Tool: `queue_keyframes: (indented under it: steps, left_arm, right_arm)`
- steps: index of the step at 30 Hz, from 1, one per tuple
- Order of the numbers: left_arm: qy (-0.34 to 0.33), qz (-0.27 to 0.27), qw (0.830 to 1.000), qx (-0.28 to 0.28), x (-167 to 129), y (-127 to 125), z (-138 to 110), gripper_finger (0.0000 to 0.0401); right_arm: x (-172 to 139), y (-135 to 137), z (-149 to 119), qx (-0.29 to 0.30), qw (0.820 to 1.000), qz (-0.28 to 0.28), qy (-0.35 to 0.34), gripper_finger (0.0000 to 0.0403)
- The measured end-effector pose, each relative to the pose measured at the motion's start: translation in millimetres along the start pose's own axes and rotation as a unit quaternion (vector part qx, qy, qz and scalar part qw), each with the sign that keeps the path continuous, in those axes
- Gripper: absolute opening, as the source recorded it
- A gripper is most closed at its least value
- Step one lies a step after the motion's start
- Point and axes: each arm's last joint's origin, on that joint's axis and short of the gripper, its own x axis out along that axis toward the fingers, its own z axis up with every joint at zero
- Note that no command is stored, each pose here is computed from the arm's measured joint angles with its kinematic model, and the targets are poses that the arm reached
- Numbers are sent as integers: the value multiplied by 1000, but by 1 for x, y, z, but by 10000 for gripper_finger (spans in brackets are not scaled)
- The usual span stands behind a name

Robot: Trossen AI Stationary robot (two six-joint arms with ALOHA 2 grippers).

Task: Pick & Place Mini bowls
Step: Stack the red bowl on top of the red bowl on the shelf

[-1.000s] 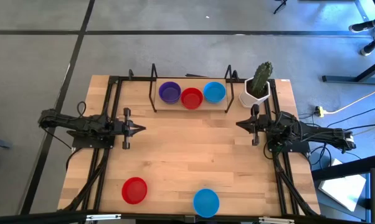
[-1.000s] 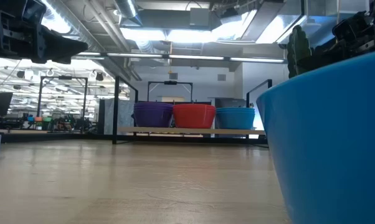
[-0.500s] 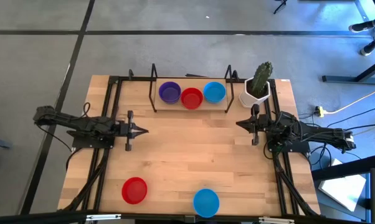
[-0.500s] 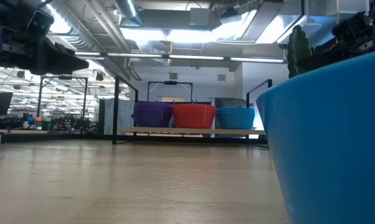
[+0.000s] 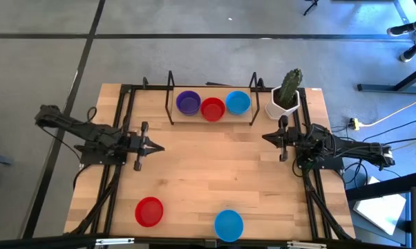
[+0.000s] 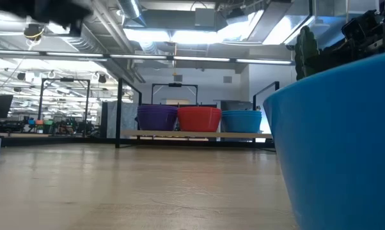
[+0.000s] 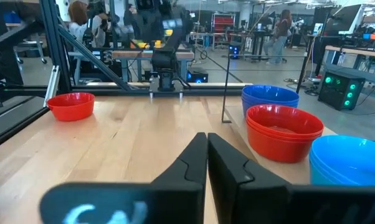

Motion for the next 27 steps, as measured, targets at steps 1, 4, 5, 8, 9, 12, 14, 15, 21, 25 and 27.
queue_keyframes:
  steps: [1,4,5,8,9,12,14,15,21,25,27]
  left_arm:
    - [5,1,1000,3,2,-2,13,2]
    - [62,6,998,18,12,-11,47,2]
    - [86,7,996,19,15,-14,57,2]
    - [184,9,983,21,22,-23,83,5]
    - [219,13,975,16,24,-25,89,5]
    - [323,26,946,-14,30,-31,100,5]
    - [381,30,923,-40,35,-36,104,6]
    - [409,32,910,-51,37,-38,103,6]
    - [505,51,856,-103,55,-51,87,11]
    - [542,64,828,-128,68,-64,75,28]
    - [555,65,820,-122,73,-73,69,41]
  right_arm:
    - [0,0,0,0,1000,0,0,18]
    - [0,0,0,1,1000,0,0,21]
    - [0,0,0,1,1000,0,1,21]
    - [0,0,-1,1,1000,0,7,18]
    - [0,0,-2,1,1000,0,9,16]
    - [0,0,-3,2,1000,1,14,12]
    - [0,0,-3,2,1000,1,15,9]
    - [0,0,-3,2,1000,1,14,9]
    - [0,0,-2,2,1000,1,13,14]
    - [0,0,-2,4,1000,1,12,19]
    - [0,0,-2,4,1000,1,12,19]
